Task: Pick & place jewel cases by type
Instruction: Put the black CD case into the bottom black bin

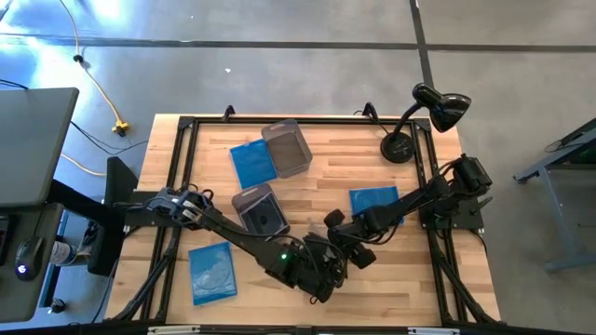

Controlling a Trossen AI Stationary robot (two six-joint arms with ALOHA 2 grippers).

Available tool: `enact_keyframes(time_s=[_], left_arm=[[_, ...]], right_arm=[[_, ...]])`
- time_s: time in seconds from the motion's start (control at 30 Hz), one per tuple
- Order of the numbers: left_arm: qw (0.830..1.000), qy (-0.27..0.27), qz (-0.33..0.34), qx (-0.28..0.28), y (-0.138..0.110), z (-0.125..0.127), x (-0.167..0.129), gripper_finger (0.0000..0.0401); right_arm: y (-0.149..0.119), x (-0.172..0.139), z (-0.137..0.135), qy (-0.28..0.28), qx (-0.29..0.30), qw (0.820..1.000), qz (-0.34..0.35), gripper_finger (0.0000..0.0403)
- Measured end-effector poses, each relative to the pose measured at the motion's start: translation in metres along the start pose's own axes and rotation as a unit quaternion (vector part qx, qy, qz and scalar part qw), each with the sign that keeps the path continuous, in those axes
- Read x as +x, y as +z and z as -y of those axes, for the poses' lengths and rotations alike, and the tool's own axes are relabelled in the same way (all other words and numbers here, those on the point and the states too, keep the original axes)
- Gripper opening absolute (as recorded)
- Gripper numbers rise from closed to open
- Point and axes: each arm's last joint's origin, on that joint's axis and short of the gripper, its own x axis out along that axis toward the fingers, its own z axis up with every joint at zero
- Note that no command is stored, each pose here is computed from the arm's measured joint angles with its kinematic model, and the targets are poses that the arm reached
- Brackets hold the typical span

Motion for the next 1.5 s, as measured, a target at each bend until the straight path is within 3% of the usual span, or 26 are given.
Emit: enact_keyframes(time_s=[0.27,0.43,0.57,1.03,1.5], left_arm=[[0.999,0.006,-0.018,-0.031,-0.002,-0.002,0.001,0.022],[0.997,0.057,-0.029,-0.039,-0.007,-0.015,0.01,0.022],[0.996,0.061,-0.041,-0.058,-0.008,-0.015,0.009,0.022],[0.994,0.077,-0.054,-0.051,-0.01,-0.018,0.009,0.0218],[0.993,0.076,-0.075,-0.051,-0.012,-0.018,0.008,0.0093]], right_arm=[[0.0,0.0,0.0,0.011,0.0,1.0,0.003,0.0247],[0.007,-0.002,0.0,0.021,0.005,0.999,0.042,0.0247],[0.005,0.001,-0.002,0.046,0.0,0.997,0.067,0.0247],[0.001,0.005,-0.004,0.045,-0.011,0.997,0.068,0.0247],[0.0,0.005,-0.004,0.041,-0.01,0.997,0.062,0.0247]])
